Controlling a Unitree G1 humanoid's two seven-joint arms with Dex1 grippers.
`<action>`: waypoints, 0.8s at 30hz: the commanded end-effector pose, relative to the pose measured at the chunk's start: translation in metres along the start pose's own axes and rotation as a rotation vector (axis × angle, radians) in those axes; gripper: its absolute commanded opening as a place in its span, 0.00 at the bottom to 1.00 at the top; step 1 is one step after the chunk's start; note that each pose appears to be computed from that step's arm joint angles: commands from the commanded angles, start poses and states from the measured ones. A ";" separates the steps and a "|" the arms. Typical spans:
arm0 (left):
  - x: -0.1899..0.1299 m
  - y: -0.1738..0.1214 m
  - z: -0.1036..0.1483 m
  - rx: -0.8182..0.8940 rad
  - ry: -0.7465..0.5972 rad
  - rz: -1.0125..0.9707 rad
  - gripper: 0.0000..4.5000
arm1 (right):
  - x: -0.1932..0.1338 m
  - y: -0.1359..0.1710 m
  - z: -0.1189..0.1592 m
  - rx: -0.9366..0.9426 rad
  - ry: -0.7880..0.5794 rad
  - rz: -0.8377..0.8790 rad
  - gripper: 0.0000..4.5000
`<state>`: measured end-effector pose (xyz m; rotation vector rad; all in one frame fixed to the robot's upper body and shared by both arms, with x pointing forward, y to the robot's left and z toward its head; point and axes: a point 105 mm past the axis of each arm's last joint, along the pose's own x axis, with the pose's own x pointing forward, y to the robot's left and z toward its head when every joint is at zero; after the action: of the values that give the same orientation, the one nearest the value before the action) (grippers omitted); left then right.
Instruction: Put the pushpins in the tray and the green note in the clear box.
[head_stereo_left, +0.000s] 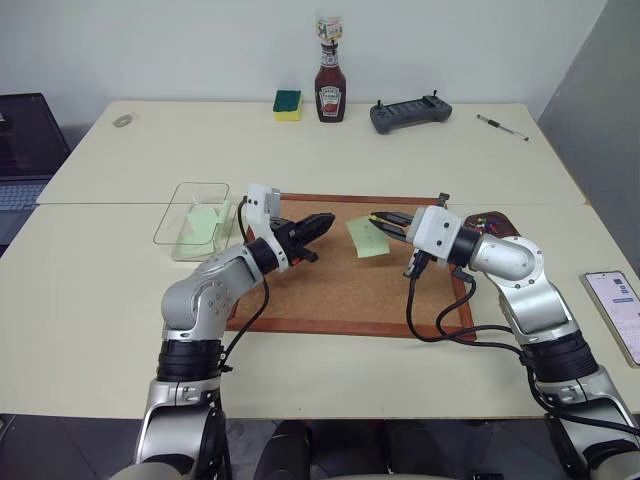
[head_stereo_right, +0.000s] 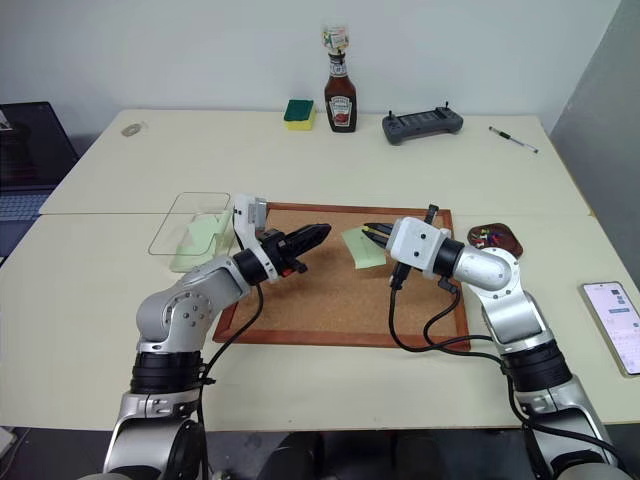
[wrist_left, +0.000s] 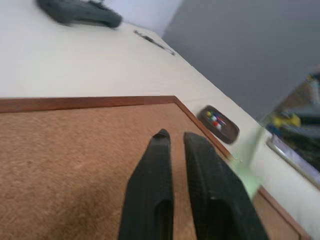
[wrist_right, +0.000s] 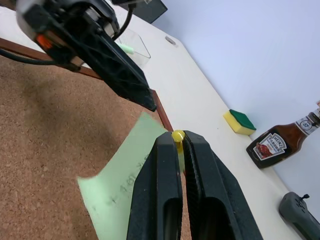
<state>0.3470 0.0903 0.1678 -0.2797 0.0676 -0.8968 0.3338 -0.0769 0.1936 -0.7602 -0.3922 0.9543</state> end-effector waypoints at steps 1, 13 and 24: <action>-0.001 -0.027 0.007 0.098 -0.044 -0.101 0.30 | 0.000 -0.014 0.011 -0.018 -0.035 -0.046 0.00; 0.010 -0.025 -0.005 0.145 -0.030 -0.101 0.72 | 0.002 -0.020 0.017 0.014 -0.052 -0.065 0.00; 0.023 -0.019 -0.006 0.150 -0.041 -0.132 0.72 | 0.007 -0.021 0.025 0.026 -0.067 -0.064 0.00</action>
<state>0.3467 0.0668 0.1582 -0.1856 -0.0097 -0.9775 0.3408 -0.0728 0.2014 -0.6893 -0.3686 0.9371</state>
